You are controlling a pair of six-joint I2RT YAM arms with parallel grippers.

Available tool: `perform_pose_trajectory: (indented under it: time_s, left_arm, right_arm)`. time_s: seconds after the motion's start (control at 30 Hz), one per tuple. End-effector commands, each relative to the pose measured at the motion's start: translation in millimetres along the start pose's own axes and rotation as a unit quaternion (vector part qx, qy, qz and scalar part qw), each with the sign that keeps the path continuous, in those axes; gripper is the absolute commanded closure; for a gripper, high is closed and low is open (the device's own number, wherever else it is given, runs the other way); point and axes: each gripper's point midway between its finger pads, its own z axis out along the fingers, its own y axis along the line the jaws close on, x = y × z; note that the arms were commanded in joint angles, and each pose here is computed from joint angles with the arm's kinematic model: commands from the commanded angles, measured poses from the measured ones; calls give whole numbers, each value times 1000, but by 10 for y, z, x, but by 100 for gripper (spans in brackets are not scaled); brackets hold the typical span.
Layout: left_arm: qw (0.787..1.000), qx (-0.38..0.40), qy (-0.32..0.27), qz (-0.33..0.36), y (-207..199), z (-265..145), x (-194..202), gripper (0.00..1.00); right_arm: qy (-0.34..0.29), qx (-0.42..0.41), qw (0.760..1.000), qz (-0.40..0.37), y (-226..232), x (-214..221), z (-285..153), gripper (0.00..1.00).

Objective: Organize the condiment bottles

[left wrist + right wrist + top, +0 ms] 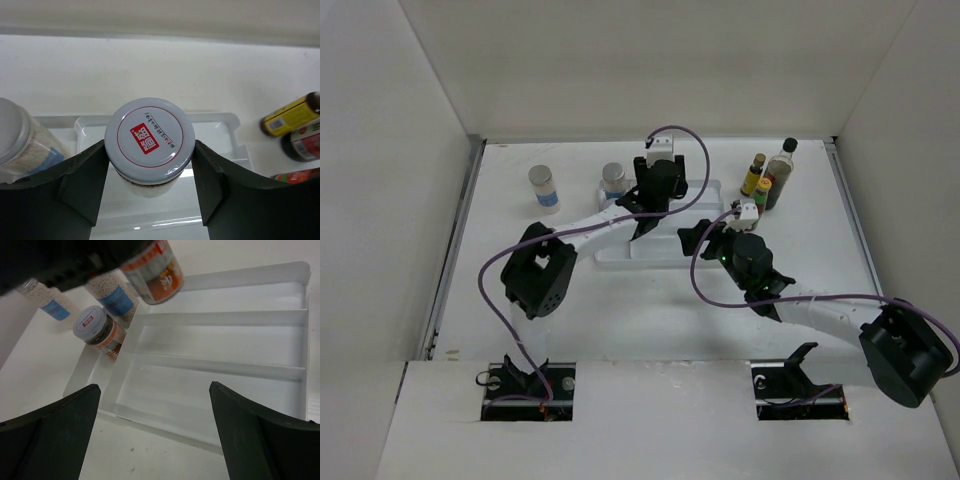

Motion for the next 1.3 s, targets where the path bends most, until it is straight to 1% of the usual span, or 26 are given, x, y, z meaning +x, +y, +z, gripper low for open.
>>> perform_pose_trajectory:
  time_s: [0.0, 0.1, 0.23, 0.47, 0.63, 0.77, 0.97, 1.03, 1.13, 1.2, 1.27]
  left_arm:
    - [995, 30, -80, -47, -214, 118, -726, 63]
    - [997, 14, -68, -37, -127, 346, -550, 63]
    - [998, -6, -59, -32, 36, 495, -392, 63]
    - [997, -22, -62, -35, 216, 644, -291, 62]
    - [998, -30, -44, -25, 295, 692, -56, 60]
    - [998, -35, -39, -26, 346, 669, 100, 47]
    - [998, -33, -47, -29, 333, 568, 56, 26]
    - [998, -25, -53, -34, 274, 511, -47, 21]
    - [997, 1, -69, -43, 80, 368, -262, 16]
    - [995, 25, -81, -49, -101, 245, -462, 14]
    - [993, 40, -98, -58, -190, 111, -715, 14]
  right_arm:
    - [-41, -12, 999, 12, 85, -248, -21, 2]
    - [-40, -9, 999, 13, 68, -235, -14, 2]
    - [-42, -10, 999, 14, 72, -246, -19, 2]
    - [-34, -11, 999, 10, 88, -192, 16, 2]
    - [-38, -12, 999, 10, 91, -219, 4, 2]
    - [-40, -12, 999, 12, 84, -227, -13, 2]
    - [-43, -11, 999, 14, 72, -248, -22, 2]
    - [-42, -10, 999, 14, 63, -244, -22, 2]
    - [-44, -10, 999, 14, 67, -254, -26, 2]
    - [-44, -12, 999, 14, 81, -259, -32, 2]
    - [-47, -13, 999, 15, 81, -279, -46, 2]
